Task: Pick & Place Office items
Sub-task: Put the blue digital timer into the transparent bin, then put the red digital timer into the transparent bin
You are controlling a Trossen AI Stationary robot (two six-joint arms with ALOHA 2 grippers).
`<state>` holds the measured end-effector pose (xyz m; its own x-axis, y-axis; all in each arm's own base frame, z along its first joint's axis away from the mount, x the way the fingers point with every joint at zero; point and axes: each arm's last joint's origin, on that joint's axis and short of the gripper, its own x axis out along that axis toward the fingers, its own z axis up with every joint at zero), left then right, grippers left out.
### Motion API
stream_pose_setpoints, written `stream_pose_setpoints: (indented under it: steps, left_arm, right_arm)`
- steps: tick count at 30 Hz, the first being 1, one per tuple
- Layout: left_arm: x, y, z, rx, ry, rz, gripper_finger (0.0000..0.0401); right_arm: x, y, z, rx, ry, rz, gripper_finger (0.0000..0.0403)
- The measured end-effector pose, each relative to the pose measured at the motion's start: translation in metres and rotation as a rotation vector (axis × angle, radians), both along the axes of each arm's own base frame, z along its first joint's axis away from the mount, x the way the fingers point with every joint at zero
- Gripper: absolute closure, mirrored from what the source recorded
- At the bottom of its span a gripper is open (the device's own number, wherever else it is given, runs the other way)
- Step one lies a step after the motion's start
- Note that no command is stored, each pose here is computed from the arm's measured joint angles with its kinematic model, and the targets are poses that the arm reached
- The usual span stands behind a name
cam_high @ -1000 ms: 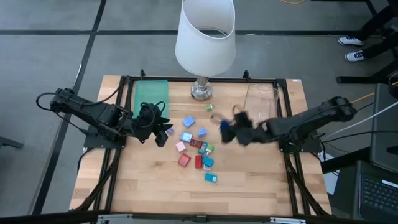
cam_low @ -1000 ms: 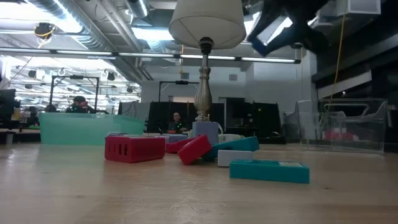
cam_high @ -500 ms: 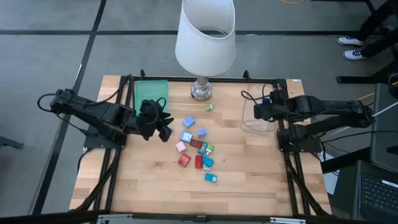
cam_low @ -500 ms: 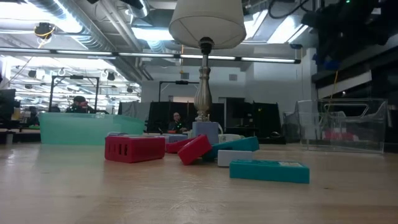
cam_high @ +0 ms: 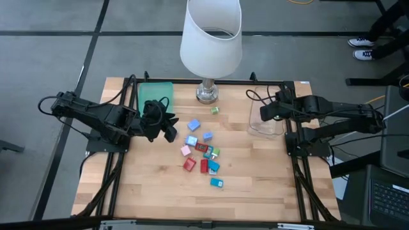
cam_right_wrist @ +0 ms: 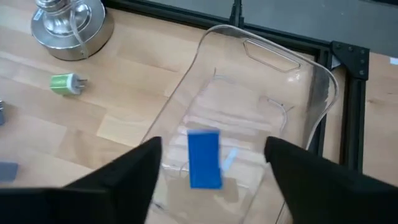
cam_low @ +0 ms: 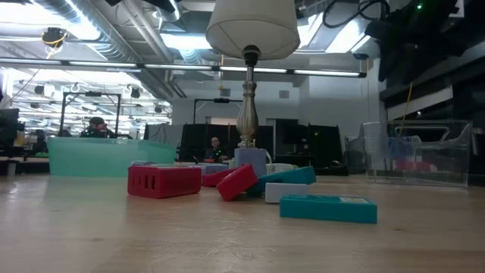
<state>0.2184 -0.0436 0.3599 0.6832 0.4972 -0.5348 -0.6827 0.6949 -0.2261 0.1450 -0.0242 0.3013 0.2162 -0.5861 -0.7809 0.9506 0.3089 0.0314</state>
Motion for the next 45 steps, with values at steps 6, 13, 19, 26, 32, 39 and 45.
stream_pose_setpoints:
  steps: [6, 13, 19, 26, 32, 39, 45]
  left_arm:
    - [0.000, 0.000, 0.000, -0.001, -0.007, 0.002, 0.0287]
    - [0.001, -0.001, -0.002, 0.031, 0.046, -0.052, 0.0288]
    - [0.004, 0.005, -0.002, 0.098, 0.060, -0.009, 0.0292]
    - [0.005, 0.005, -0.002, 0.097, 0.045, 0.006, 0.0290]
    - [0.008, 0.006, -0.005, 0.074, 0.077, -0.032, 0.0296]
    - [0.015, 0.012, -0.009, 0.082, 0.061, 0.058, 0.0298]
    - [0.021, 0.011, -0.014, 0.026, 0.085, 0.015, 0.0297]
  right_arm:
    - [0.000, 0.000, 0.000, -0.006, 0.016, 0.024, 0.0066]
    - [0.002, 0.000, -0.001, -0.004, 0.016, 0.013, 0.0063]
    - [0.004, -0.001, -0.002, 0.049, -0.022, -0.015, 0.0074]
    - [0.007, -0.002, -0.001, 0.017, 0.015, 0.066, 0.0090]
    - [0.023, 0.000, 0.004, 0.060, -0.124, 0.159, 0.0109]
    - [0.051, -0.001, 0.009, 0.023, -0.249, 0.301, 0.0131]
    - [0.066, -0.001, 0.010, 0.006, -0.297, 0.386, 0.0138]
